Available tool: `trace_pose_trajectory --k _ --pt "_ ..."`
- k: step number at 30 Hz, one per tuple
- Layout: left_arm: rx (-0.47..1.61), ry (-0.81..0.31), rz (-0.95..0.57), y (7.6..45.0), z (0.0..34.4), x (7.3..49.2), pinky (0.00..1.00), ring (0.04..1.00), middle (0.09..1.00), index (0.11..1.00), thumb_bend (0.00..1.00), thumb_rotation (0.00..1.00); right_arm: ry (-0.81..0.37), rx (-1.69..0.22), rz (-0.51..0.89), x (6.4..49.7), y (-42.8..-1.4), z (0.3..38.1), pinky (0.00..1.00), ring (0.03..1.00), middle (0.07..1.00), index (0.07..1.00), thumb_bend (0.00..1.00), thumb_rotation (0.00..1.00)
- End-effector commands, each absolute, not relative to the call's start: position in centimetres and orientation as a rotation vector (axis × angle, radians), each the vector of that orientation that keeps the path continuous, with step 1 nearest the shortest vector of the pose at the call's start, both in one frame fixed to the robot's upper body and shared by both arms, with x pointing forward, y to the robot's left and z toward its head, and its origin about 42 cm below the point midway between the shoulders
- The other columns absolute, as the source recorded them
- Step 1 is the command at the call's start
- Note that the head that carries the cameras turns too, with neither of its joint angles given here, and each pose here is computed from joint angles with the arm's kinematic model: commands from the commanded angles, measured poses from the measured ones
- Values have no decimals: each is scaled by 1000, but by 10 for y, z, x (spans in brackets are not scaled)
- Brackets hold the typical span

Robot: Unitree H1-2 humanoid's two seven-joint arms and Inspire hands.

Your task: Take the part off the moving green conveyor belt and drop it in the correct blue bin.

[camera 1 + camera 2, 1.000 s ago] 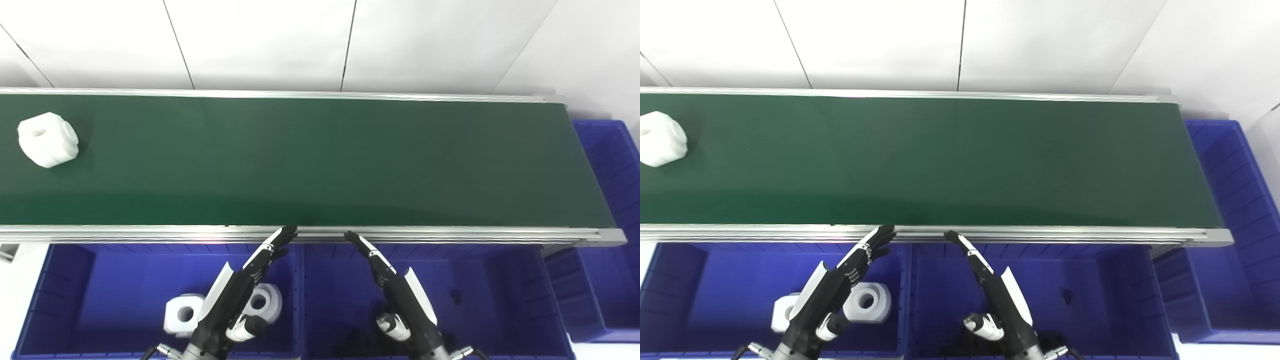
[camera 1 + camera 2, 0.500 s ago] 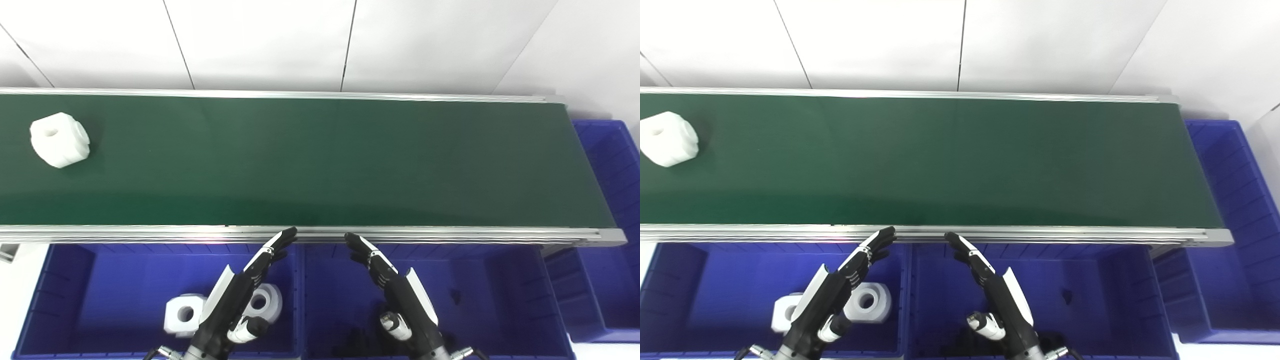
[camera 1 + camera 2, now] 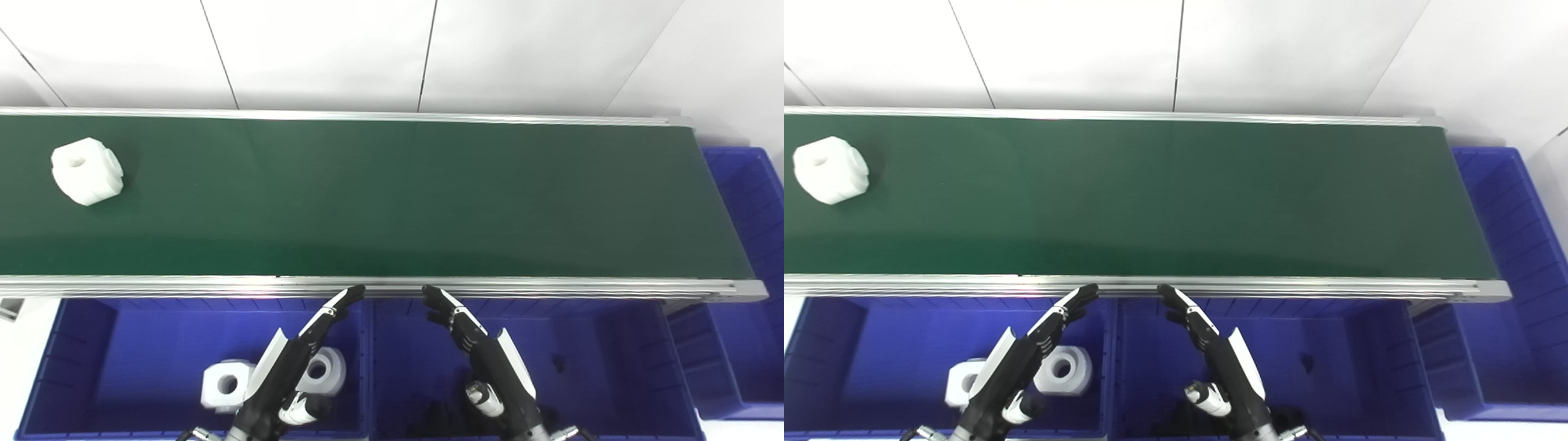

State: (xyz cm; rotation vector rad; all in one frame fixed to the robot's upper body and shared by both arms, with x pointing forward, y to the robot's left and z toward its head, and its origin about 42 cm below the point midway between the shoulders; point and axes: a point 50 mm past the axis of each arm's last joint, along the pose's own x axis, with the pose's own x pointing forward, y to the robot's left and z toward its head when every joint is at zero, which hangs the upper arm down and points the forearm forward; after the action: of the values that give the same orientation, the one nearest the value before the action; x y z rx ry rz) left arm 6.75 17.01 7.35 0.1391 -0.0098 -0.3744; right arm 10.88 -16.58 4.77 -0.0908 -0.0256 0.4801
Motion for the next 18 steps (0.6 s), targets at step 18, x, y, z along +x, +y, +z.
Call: trace_pose_trajectory --k 18 --pt "137 -39 -367 167 80 66 945 960 937 918 973 1000 -89 -64 475 107 -165 54 867 914 930 899 1000 981"
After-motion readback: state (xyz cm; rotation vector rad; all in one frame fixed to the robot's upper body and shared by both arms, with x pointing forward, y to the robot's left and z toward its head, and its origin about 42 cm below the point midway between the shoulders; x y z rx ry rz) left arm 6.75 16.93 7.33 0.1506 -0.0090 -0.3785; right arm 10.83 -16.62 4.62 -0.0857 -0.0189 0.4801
